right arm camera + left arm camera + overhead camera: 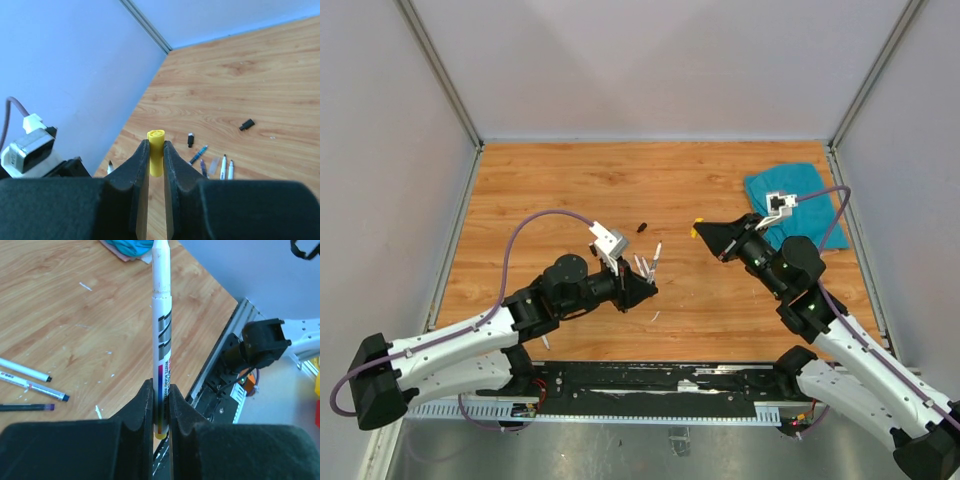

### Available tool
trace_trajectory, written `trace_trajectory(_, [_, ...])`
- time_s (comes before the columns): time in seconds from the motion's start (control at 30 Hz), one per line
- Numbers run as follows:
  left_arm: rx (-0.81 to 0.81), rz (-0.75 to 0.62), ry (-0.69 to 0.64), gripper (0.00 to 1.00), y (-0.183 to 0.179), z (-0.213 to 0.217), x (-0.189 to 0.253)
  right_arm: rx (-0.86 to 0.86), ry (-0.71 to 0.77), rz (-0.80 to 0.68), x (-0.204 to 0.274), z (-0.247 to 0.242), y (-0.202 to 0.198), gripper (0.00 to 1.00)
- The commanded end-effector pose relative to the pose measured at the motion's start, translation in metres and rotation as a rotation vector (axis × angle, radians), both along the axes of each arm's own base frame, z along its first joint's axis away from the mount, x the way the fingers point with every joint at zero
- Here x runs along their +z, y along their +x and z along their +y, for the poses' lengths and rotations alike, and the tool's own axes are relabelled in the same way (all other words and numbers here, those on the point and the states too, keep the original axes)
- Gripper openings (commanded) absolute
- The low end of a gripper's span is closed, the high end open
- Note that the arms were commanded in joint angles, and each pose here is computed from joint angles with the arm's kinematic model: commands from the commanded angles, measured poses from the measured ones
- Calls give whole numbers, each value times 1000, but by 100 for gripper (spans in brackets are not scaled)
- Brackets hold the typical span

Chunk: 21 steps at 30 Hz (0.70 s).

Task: Insert the pens into the pen caps
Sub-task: Pick up the pen cap from the center of the board.

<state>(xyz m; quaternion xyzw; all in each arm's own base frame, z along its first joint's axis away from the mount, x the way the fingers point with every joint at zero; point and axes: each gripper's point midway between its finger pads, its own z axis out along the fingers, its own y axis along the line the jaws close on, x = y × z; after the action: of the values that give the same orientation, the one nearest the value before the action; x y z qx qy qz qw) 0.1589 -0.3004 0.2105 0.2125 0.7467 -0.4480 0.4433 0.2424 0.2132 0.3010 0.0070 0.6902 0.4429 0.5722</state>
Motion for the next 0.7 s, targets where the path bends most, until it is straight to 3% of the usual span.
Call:
trace_trajectory(0.0, [-103,-95,-68,0,-13,-19,27,35,106,-119,47,3,-4,1])
trace_trajectory(0.67, [-131,-114,-48,1,-20,-25,29,253,182,-121,57,37,-20,1])
